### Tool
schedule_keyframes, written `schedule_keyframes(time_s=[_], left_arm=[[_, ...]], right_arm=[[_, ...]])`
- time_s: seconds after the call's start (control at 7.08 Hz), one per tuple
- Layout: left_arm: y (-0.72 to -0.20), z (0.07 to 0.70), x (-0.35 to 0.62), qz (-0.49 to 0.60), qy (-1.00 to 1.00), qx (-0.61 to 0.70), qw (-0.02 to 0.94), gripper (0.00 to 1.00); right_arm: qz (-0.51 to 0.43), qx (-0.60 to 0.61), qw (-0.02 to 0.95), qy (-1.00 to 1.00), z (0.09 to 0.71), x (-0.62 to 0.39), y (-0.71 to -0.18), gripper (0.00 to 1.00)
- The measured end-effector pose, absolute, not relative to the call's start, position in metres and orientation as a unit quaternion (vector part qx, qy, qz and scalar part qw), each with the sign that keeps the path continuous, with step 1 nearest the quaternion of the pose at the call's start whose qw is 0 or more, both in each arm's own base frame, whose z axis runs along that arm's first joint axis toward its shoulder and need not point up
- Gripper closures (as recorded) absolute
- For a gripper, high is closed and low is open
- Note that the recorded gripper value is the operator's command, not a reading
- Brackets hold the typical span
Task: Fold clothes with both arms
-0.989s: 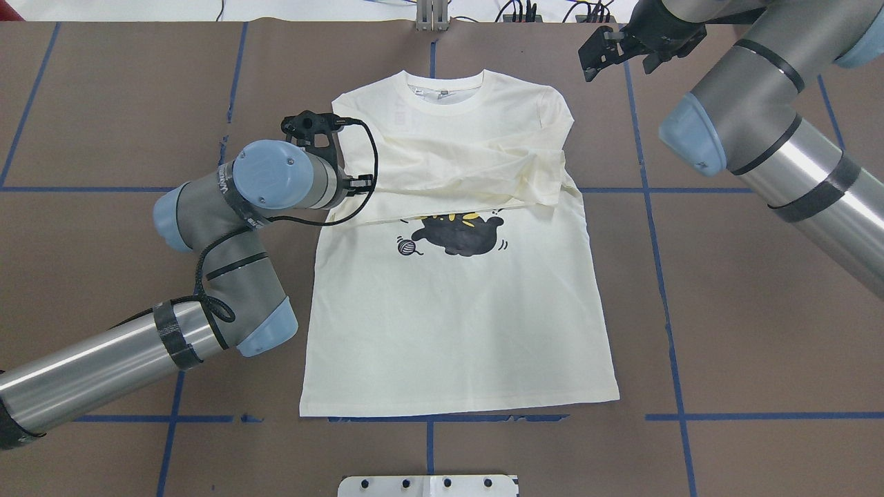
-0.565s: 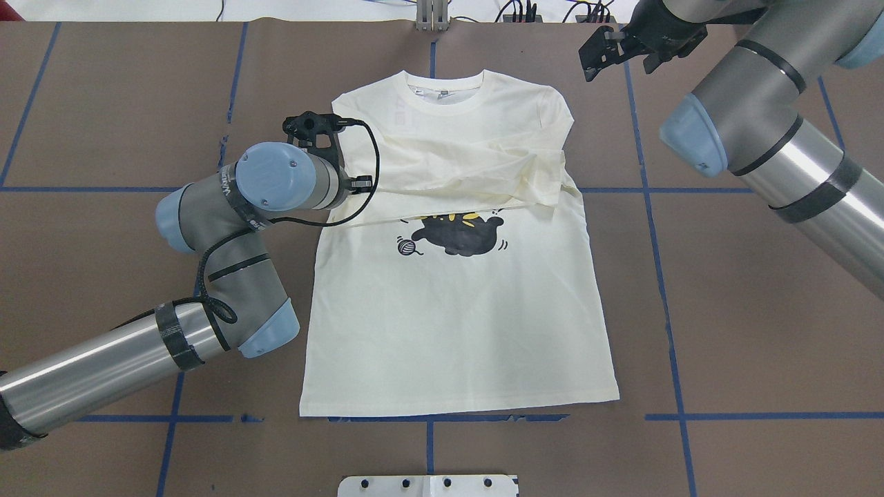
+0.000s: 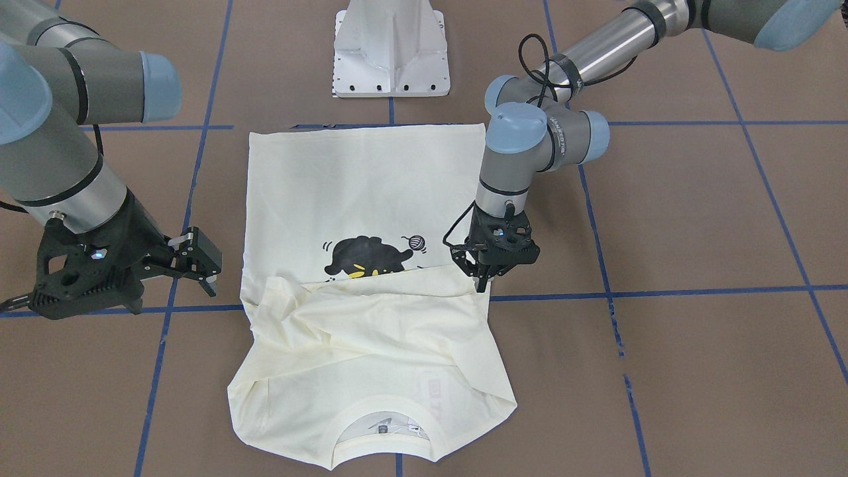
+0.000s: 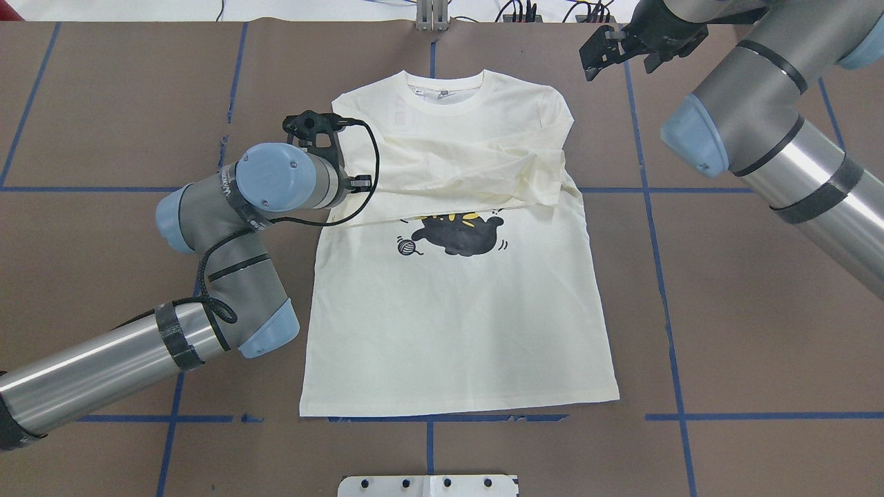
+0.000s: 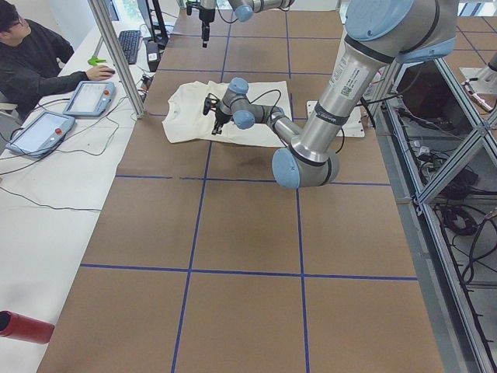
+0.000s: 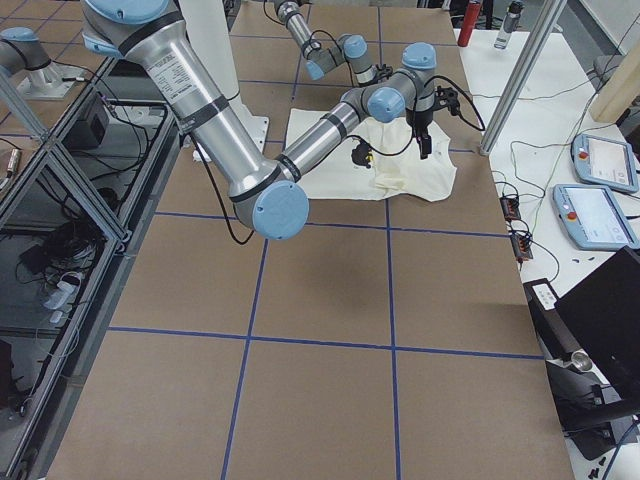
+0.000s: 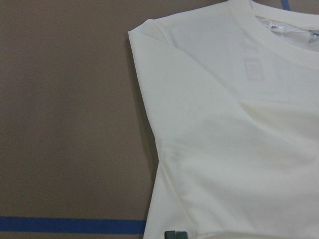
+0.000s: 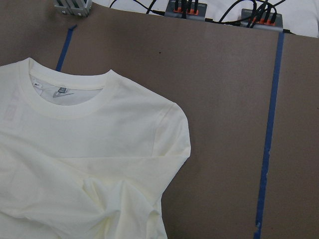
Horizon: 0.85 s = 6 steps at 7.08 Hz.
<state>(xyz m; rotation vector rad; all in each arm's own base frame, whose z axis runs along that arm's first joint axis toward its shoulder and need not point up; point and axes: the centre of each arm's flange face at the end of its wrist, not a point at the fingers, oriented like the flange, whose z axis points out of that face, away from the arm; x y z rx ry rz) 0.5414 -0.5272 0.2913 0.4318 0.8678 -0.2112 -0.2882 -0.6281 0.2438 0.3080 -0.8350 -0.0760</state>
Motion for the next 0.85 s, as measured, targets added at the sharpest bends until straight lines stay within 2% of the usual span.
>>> schedule_keyframes(time_s=[0.85], left_arm=[[-0.5321,0.2913,0.5391,0.000,0.376,0.268,0.887,0.21]], right_arm=[[-0.033,0.144,0.904,-0.402,0.2515,-0.2875,-0.6270,0.00]])
